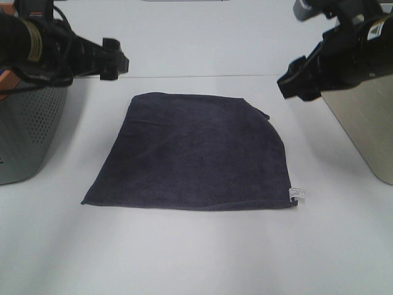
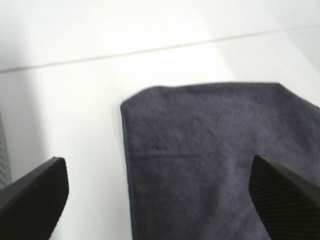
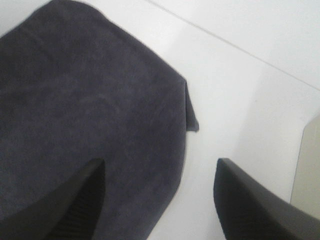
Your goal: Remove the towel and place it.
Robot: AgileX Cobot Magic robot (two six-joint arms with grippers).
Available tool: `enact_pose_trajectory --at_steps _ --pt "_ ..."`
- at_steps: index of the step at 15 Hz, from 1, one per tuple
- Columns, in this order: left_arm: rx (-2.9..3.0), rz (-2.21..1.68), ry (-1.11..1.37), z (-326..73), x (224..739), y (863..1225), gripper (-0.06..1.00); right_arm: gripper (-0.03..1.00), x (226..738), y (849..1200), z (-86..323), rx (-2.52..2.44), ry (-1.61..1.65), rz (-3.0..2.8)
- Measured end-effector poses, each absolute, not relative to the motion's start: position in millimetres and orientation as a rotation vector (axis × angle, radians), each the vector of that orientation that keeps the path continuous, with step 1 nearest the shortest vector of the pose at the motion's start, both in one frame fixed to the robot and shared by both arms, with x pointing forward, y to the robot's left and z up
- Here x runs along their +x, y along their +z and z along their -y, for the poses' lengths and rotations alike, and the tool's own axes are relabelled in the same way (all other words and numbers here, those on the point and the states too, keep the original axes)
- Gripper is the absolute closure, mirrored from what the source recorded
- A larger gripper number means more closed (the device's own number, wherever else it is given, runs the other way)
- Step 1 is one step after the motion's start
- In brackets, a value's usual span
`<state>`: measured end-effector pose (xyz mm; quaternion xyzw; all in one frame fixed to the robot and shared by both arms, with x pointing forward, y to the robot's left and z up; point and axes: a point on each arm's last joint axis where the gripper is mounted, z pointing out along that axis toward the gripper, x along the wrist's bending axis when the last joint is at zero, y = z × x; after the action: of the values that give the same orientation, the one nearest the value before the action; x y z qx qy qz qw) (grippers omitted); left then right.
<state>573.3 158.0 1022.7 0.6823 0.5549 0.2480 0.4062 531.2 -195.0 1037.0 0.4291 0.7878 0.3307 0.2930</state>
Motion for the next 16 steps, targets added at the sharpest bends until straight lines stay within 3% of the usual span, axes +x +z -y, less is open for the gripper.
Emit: enact_pose_trajectory --at_steps 5,7,8,11,13,16 --pt "1.750 -1.511 0.960 -182.0 600.0 1110.8 0.03 0.33 552.7 1098.4 194.2 1.194 0.974 -1.910" --pt "1.778 -1.575 0.933 -208.4 605.6 1144.3 0.03 0.33 564.0 1122.5 208.4 1.302 0.960 -1.797" --pt "1.776 -1.636 0.824 -238.5 606.3 1165.9 0.03 0.33 576.0 1144.3 234.2 1.505 0.887 -1.667" --pt "1.795 -1.737 0.737 -270.9 599.6 1182.6 0.03 0.33 580.1 1182.7 264.0 1.704 0.682 -1.603" --pt "1.868 -1.812 0.682 -280.5 588.8 1182.5 0.03 0.33 571.4 1193.2 268.8 1.747 0.503 -1.734" --pt "1.916 -1.849 0.631 -281.9 571.1 1187.3 0.03 0.33 561.9 1200.2 265.4 1.746 0.493 -1.830"
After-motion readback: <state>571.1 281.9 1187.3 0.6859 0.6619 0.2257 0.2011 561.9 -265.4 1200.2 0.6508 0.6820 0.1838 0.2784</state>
